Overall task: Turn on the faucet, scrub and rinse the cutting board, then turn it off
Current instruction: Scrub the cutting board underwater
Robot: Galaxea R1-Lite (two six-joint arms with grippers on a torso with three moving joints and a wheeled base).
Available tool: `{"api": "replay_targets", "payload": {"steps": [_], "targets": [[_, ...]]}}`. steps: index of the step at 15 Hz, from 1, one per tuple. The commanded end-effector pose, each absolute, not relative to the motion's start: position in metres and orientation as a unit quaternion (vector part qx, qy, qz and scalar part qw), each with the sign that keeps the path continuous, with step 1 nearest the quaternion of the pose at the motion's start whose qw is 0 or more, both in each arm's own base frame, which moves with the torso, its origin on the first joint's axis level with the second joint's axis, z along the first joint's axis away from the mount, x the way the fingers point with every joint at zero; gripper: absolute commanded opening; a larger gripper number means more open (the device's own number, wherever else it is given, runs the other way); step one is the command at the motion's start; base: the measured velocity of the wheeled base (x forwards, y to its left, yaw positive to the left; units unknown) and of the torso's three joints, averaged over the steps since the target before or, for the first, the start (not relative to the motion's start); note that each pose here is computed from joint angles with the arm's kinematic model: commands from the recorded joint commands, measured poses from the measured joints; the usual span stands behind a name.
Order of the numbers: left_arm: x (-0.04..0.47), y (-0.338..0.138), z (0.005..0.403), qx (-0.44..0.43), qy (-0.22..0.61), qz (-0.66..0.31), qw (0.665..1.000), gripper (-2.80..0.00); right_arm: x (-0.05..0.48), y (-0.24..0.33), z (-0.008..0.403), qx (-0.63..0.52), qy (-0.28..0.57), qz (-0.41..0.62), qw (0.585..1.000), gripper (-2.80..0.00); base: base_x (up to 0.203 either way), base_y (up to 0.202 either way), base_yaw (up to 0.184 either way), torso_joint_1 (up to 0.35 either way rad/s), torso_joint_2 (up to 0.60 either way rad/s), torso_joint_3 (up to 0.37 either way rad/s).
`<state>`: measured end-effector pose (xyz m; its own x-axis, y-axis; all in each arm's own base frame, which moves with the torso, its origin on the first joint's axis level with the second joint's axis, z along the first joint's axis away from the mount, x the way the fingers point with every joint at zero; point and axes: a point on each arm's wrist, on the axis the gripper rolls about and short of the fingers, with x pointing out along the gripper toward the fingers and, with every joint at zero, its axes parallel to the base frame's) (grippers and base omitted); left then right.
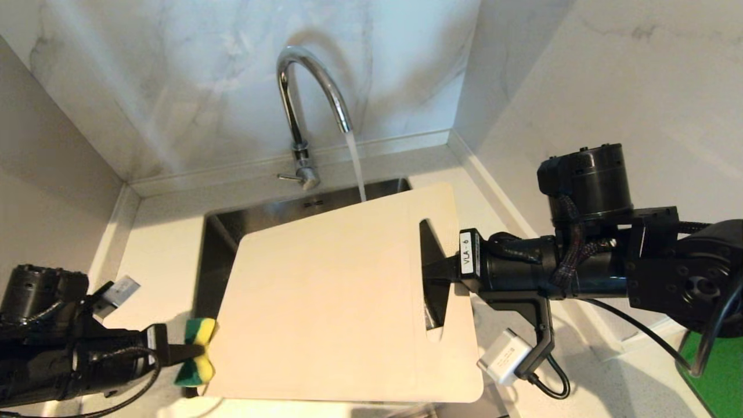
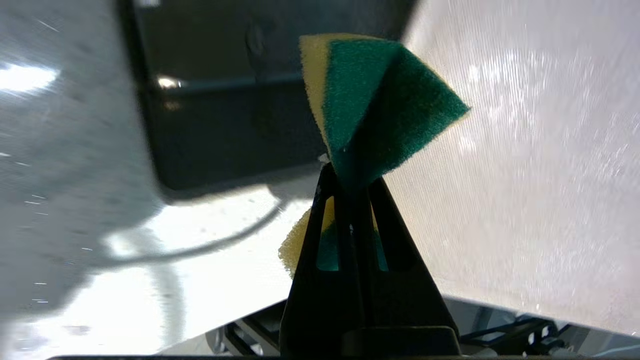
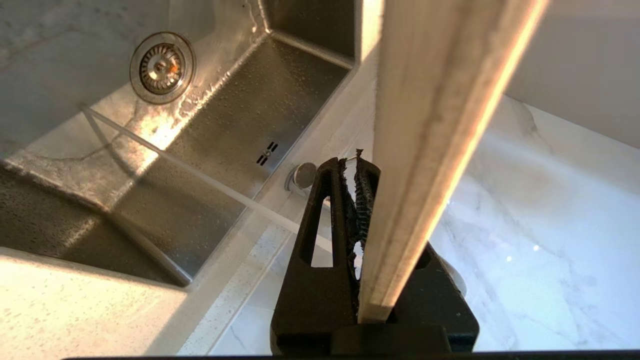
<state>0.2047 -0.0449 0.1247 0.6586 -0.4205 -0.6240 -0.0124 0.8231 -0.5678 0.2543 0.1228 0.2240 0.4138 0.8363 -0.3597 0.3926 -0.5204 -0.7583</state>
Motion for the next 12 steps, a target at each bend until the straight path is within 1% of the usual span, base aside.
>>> {"api": "replay_targets", "payload": {"steps": [1, 5, 8, 10, 12], "targets": [[0.204, -0.031, 0.150, -0.289, 0.345, -0.119, 0.885, -2.80, 0.252, 0.122, 0.224, -0.789, -0.394, 0.373, 0.290, -2.80, 0.000, 0.000, 0.000, 0.000, 0.00, 0.000], [0.211, -0.020, 0.206, -0.313, 0.309, -0.139, 0.887, -2.80, 0.246, 0.115, 0.220, -0.790, -0.385, 0.376, 0.293, -2.80, 0.000, 0.000, 0.000, 0.000, 0.00, 0.000], [0.216, -0.020, 0.239, -0.320, 0.284, -0.150, 0.891, -2.80, 0.244, 0.112, 0.212, -0.789, -0.376, 0.387, 0.294, -2.80, 0.000, 0.000, 0.000, 0.000, 0.00, 0.000], [0.219, -0.024, 0.264, -0.326, 0.265, -0.168, 0.892, -2.80, 0.246, 0.110, 0.205, -0.788, -0.367, 0.396, 0.295, -2.80, 0.000, 0.000, 0.000, 0.000, 0.00, 0.000], [0.221, -0.036, 0.284, -0.336, 0.262, -0.199, 0.883, -2.80, 0.249, 0.106, 0.203, -0.792, -0.357, 0.397, 0.297, -2.80, 0.000, 0.000, 0.000, 0.000, 0.00, 0.000]]}}
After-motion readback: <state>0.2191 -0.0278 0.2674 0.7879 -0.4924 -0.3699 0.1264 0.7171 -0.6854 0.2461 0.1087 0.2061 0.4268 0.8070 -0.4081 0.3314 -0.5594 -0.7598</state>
